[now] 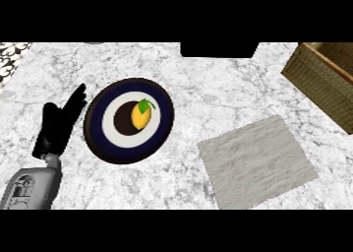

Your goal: Pick the can from the placemat and place it in the basket

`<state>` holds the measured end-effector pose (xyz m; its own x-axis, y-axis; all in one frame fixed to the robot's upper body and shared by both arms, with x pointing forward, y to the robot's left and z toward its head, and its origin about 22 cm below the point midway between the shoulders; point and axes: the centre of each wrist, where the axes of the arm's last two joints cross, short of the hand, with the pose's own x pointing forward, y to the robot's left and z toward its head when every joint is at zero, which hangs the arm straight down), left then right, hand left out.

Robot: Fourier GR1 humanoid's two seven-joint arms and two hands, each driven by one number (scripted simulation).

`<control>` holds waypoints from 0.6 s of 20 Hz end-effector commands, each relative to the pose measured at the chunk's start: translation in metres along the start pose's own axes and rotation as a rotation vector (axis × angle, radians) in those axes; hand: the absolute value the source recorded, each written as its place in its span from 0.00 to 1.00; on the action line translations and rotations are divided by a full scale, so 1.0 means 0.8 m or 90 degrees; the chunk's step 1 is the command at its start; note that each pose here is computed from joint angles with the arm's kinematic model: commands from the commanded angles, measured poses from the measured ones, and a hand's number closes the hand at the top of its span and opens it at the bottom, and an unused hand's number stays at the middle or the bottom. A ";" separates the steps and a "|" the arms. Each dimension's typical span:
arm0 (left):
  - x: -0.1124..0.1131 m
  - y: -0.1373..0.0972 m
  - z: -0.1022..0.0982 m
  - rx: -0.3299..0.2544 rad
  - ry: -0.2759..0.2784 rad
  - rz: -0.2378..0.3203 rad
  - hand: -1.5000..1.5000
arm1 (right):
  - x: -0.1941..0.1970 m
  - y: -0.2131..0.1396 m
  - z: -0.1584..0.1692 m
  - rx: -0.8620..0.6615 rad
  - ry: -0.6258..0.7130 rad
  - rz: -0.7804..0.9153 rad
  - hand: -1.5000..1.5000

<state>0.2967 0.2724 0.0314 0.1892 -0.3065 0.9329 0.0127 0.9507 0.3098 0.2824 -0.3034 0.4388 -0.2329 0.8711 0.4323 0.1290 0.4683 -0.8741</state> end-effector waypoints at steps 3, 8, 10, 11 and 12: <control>0.000 0.013 0.004 -0.005 -0.002 -0.005 0.50 | -0.059 -0.007 -0.023 0.017 0.086 0.099 1.00; 0.012 -0.024 -0.006 -0.004 -0.016 0.013 0.50 | -0.125 -0.005 -0.027 -0.007 0.102 0.135 1.00; 0.019 -0.024 -0.014 -0.009 -0.018 -0.002 0.50 | -0.144 -0.025 -0.032 -0.008 0.108 0.123 1.00; 0.007 -0.011 -0.008 -0.009 -0.016 -0.012 0.50 | -0.162 -0.002 -0.039 0.010 0.097 0.129 1.00; 0.000 -0.012 0.001 -0.002 -0.007 -0.008 0.50 | -0.177 0.000 -0.034 0.018 0.080 0.133 1.00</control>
<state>0.3021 0.2642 0.0332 0.1704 -0.3119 0.9347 0.0251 0.9497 0.3123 0.3321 -0.3915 0.4082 -0.0655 0.9537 0.2934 0.1470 0.3001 -0.9425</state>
